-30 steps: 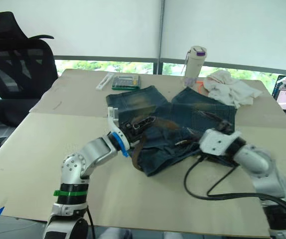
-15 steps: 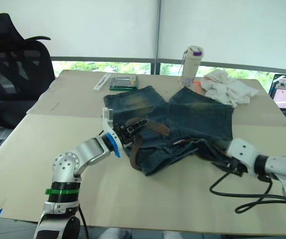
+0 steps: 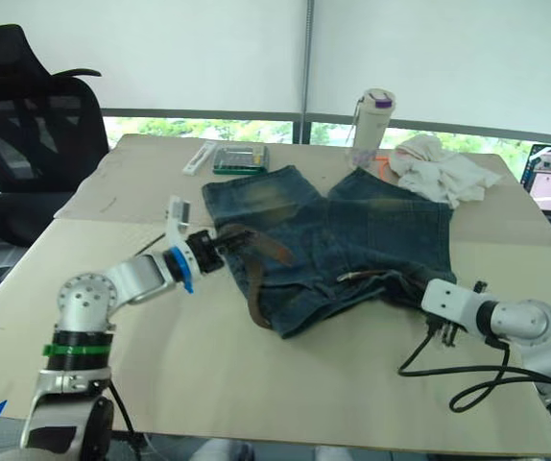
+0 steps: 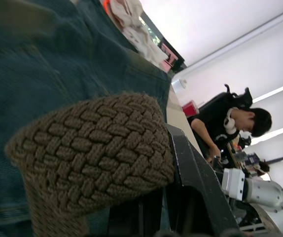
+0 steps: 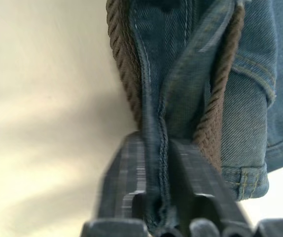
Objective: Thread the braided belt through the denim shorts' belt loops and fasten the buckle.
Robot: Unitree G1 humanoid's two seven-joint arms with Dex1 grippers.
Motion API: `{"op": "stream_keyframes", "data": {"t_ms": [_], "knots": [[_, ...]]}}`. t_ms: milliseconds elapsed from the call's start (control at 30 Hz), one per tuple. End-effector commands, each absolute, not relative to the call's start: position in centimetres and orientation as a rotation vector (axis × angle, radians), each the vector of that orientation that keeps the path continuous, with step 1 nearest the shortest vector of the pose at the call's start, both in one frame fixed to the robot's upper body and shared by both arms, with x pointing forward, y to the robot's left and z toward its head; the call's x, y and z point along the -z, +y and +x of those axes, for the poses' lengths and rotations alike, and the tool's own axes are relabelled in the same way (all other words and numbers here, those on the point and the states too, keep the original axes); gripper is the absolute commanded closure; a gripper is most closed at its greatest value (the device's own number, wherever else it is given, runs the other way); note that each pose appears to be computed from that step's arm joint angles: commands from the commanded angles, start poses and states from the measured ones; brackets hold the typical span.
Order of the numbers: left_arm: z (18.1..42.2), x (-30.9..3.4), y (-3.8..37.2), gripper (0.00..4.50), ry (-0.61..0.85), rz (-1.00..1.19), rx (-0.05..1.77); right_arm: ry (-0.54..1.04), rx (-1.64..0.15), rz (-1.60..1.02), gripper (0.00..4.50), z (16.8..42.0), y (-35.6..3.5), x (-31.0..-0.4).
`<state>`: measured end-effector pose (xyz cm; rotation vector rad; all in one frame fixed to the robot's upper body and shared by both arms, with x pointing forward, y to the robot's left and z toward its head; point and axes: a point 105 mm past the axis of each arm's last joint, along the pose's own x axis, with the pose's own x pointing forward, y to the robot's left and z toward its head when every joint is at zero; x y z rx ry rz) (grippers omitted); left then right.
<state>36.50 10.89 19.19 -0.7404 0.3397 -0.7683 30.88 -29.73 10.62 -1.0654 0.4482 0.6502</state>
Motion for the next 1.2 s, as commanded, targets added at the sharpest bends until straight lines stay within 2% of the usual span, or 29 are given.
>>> {"op": "stream_keyframes", "data": {"t_ms": [33,233,400,467,567,700,800,967,1100,1133,1200], "knots": [[36.8,-20.7,10.3,4.50,0.291,-0.710,0.832,0.417,-0.684,-1.033,4.46,30.6,-28.8,-11.3],[37.7,-21.4,11.0,4.50,0.250,-0.717,0.817,0.384,-0.890,-0.798,4.46,27.9,-23.6,-12.4],[39.2,-24.0,13.0,4.50,0.120,-0.751,0.763,0.471,-1.152,-0.631,4.46,23.4,-19.3,-12.7],[39.5,-25.2,13.3,4.50,0.078,-0.797,0.762,0.488,-1.215,-0.619,4.46,22.3,-18.4,-12.7],[39.4,-25.3,12.8,4.50,0.082,-0.795,0.777,0.468,-1.137,-0.714,4.46,23.6,-19.4,-12.4],[38.6,-24.0,11.4,4.50,0.129,-0.755,0.805,0.468,-0.828,-1.135,4.46,27.9,-26.4,-11.7],[38.6,-23.9,11.4,4.50,0.129,-0.766,0.797,0.420,-0.765,-1.260,4.46,28.8,-28.5,-12.2],[38.5,-23.8,11.1,4.50,0.131,-0.774,0.803,0.390,-0.838,-1.192,4.46,27.9,-28.0,-11.8],[38.4,-23.7,10.9,4.50,0.136,-0.774,0.806,0.464,-1.006,-0.915,4.46,24.9,-24.9,-11.3],[38.4,-23.7,10.9,4.50,0.136,-0.775,0.808,0.477,-1.025,-0.868,3.61,24.5,-24.5,-11.6],[38.3,-23.7,10.8,4.50,0.138,-0.774,0.815,0.457,-1.003,-0.789,2.99,24.6,-24.2,-12.8]]}}
